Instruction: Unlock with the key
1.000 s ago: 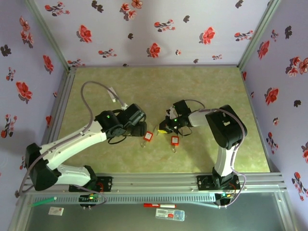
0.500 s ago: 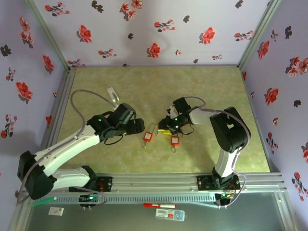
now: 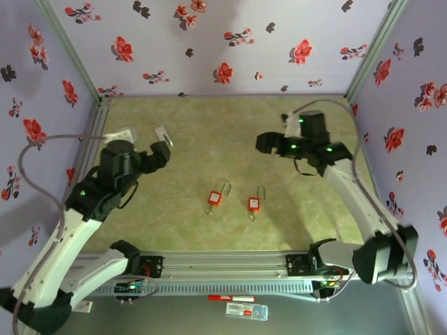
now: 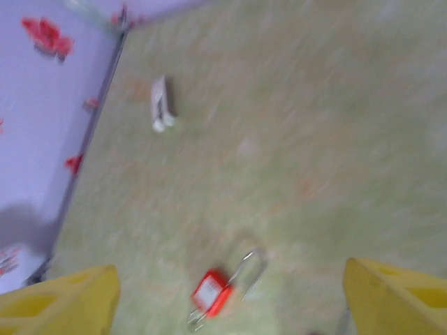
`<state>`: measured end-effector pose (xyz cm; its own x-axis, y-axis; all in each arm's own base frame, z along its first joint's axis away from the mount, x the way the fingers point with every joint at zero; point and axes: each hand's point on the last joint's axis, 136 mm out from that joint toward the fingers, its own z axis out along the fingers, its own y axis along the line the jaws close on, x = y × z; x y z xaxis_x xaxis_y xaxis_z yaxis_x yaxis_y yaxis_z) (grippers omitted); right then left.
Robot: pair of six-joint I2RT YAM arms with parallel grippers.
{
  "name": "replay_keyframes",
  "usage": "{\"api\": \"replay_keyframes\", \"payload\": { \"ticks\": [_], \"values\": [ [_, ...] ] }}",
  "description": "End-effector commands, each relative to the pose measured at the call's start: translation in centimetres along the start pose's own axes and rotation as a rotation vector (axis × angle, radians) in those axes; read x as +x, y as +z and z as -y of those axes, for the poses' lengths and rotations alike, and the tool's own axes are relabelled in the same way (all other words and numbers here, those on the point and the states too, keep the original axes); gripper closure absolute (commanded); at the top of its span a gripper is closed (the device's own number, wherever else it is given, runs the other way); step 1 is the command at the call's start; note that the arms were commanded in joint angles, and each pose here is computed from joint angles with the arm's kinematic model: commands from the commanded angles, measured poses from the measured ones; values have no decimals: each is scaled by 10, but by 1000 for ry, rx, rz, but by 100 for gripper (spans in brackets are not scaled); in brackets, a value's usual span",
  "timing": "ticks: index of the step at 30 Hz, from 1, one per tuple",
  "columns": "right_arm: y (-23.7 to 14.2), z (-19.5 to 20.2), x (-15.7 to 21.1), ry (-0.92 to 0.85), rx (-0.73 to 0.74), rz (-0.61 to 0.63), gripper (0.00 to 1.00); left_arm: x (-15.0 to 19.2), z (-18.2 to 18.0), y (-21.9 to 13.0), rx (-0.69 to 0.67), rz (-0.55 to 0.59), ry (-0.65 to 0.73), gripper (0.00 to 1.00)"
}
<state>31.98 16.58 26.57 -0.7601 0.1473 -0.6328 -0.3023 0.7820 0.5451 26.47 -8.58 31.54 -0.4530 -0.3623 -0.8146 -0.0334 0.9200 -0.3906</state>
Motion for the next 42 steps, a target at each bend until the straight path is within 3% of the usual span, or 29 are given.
{"api": "replay_keyframes", "payload": {
  "ticks": [1, 3, 9, 13, 17, 20, 24, 27, 32, 34, 36, 38, 42],
  "values": [
    [-22, 44, -8, -94, 225, 73, 8, -26, -36, 3, -122, 137, 75, 0],
    [-37, 63, -22, -135, 339, 151, 1, -27, -62, 14, -191, 153, 98, 0],
    [-85, 125, -63, -103, 588, 499, 1, -11, -138, 49, -362, 182, 93, 0],
    [-96, 165, -51, -125, 745, 612, 1, 9, -158, 85, -343, 224, 194, 0],
    [-116, 226, -18, 1, 1051, 657, 1, 36, -179, 117, -351, 250, 250, 0],
    [-92, 243, 0, -78, 1025, 623, 1, 50, -185, 135, -326, 267, 286, 0],
    [-77, 250, 14, -88, 968, 699, 1, 68, -182, 153, -238, 298, 307, 0],
    [-59, 255, 22, -51, 896, 732, 1, 84, -177, 177, -168, 230, 344, 0],
    [-12, 265, 27, -152, 864, 679, 1, 86, -171, 190, -126, 180, 359, 0],
    [8, 265, 34, -172, 842, 562, 1, 85, -170, 194, -111, 160, 358, 0],
    [7, 277, 28, -158, 890, 609, 1, 85, -170, 199, -109, 128, 353, 0],
    [4, 283, 32, -81, 885, 556, 1, 85, -171, 198, -110, 128, 352, 0],
    [4, 283, 31, -98, 890, 570, 1, 85, -171, 199, -111, 125, 353, 0]
  ]
}}
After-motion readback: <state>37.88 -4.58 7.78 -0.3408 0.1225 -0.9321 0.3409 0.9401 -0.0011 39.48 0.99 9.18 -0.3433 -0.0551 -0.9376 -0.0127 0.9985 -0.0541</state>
